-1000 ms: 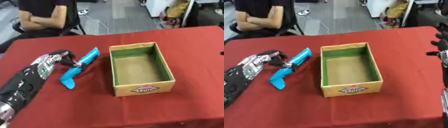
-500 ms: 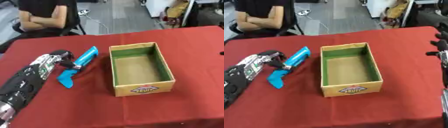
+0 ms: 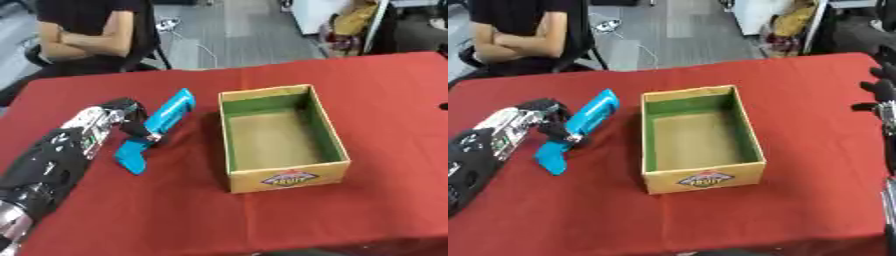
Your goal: Pick up objects on the table and place them in the box.
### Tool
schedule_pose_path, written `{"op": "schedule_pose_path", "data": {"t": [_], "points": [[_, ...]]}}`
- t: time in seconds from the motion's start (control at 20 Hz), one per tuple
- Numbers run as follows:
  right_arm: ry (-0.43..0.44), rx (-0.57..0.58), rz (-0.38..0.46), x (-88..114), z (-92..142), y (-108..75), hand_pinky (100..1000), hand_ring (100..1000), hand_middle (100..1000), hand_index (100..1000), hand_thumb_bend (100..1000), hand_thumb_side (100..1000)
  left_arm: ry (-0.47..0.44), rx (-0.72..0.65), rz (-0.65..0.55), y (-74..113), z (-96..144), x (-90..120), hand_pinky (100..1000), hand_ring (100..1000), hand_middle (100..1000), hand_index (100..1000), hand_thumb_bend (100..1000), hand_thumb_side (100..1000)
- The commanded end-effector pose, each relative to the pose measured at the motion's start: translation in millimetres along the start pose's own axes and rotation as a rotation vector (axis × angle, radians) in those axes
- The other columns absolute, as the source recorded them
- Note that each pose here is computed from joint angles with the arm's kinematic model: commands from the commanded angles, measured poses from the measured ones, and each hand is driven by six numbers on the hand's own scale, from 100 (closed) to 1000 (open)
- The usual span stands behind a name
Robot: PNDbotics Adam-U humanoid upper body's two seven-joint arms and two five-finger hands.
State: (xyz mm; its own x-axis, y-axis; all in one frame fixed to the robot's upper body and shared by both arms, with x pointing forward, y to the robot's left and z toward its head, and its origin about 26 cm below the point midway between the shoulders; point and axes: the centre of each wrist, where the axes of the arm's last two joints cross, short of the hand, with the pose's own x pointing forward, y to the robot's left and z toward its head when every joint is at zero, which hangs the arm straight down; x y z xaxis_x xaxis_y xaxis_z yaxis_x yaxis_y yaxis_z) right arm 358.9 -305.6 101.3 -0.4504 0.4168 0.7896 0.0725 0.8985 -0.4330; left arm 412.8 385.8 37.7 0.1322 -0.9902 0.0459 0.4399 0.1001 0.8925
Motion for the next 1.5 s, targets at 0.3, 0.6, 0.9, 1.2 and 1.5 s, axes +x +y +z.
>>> {"op": "schedule_pose_path", "data": {"t": [0.3,0.6,0.9,1.2,1.5], "points": [[-0.028,0.0,0.015,7,-5,-5.8,636,855,917,1000,483,960,0.007,0.015,-0.063,10.1,0,5,547,511,537,693,838,520],[-0.029,0.001,0.015,7,-6,-5.4,636,855,917,1000,483,958,0.023,0.052,-0.086,10.9,0,9,390,378,423,578,563,415],[-0.027,0.003,0.016,7,-6,-5.3,636,856,917,1000,484,954,0.036,0.126,-0.089,13.0,0,10,279,271,308,449,100,360],[-0.026,0.003,0.018,7,-6,-5.9,636,856,918,1000,485,952,0.046,0.176,-0.075,12.2,0,8,243,208,239,372,100,434],[-0.024,0.004,0.02,7,-6,-6.2,636,856,918,1000,485,950,0.042,0.171,-0.048,12.1,1,6,244,196,218,354,100,417]]}}
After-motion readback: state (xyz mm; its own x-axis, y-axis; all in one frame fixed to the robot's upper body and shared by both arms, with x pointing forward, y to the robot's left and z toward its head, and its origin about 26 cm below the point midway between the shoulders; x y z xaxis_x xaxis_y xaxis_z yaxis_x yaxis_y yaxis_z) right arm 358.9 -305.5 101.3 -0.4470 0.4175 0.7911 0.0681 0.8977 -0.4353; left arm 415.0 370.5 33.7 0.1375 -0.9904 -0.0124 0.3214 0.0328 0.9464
